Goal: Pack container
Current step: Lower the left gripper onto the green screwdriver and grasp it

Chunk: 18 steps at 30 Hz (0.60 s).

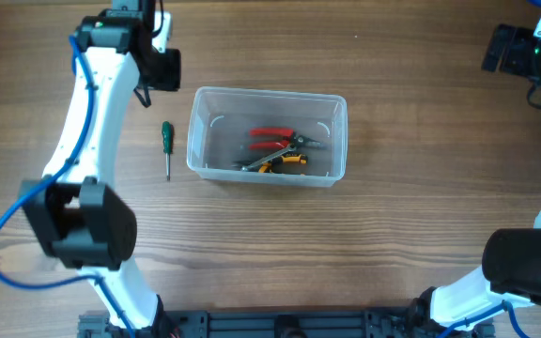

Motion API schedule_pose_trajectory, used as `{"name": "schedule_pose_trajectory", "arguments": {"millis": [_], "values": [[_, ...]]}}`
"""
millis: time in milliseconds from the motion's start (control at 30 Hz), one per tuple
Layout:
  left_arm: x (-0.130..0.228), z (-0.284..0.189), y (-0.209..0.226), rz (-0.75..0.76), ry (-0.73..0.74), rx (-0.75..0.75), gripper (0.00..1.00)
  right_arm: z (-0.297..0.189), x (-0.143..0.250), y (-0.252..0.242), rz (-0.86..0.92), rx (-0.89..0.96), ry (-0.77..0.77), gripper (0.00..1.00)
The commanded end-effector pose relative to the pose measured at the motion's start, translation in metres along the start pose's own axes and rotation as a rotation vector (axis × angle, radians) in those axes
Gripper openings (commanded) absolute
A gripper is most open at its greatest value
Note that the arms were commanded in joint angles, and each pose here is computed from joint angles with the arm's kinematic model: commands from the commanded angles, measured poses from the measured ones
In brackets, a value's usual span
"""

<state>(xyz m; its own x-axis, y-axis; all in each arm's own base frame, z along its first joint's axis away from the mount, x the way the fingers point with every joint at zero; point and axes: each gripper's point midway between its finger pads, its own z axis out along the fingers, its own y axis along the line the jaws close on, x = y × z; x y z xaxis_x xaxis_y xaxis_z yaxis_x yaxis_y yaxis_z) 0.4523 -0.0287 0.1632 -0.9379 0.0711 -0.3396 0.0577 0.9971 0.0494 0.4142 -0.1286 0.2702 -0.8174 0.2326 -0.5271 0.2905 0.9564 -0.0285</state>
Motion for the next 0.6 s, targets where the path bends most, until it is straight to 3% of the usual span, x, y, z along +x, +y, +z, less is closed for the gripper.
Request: {"name": "schedule_pose_trajectory", "arguments": {"millis": [0, 167, 367, 567], "values": [[0.012, 0.033, 0.015, -0.131, 0.088, -0.021, 0.43, 0.010, 0.002, 0.003, 0.009, -0.007, 0.021, 1.00], [0.028, 0.054, 0.031, -0.210, 0.175, 0.020, 0.39, 0.010, 0.002, 0.003, 0.009, -0.007, 0.021, 1.00], [0.050, 0.087, 0.018, -0.206, 0.289, 0.119, 0.40, 0.010, 0.002, 0.003, 0.009, -0.008, 0.021, 1.00], [0.094, 0.117, 0.013, -0.211, 0.403, 0.120, 0.41, 0.010, 0.002, 0.003, 0.009, -0.007, 0.021, 1.00]]}}
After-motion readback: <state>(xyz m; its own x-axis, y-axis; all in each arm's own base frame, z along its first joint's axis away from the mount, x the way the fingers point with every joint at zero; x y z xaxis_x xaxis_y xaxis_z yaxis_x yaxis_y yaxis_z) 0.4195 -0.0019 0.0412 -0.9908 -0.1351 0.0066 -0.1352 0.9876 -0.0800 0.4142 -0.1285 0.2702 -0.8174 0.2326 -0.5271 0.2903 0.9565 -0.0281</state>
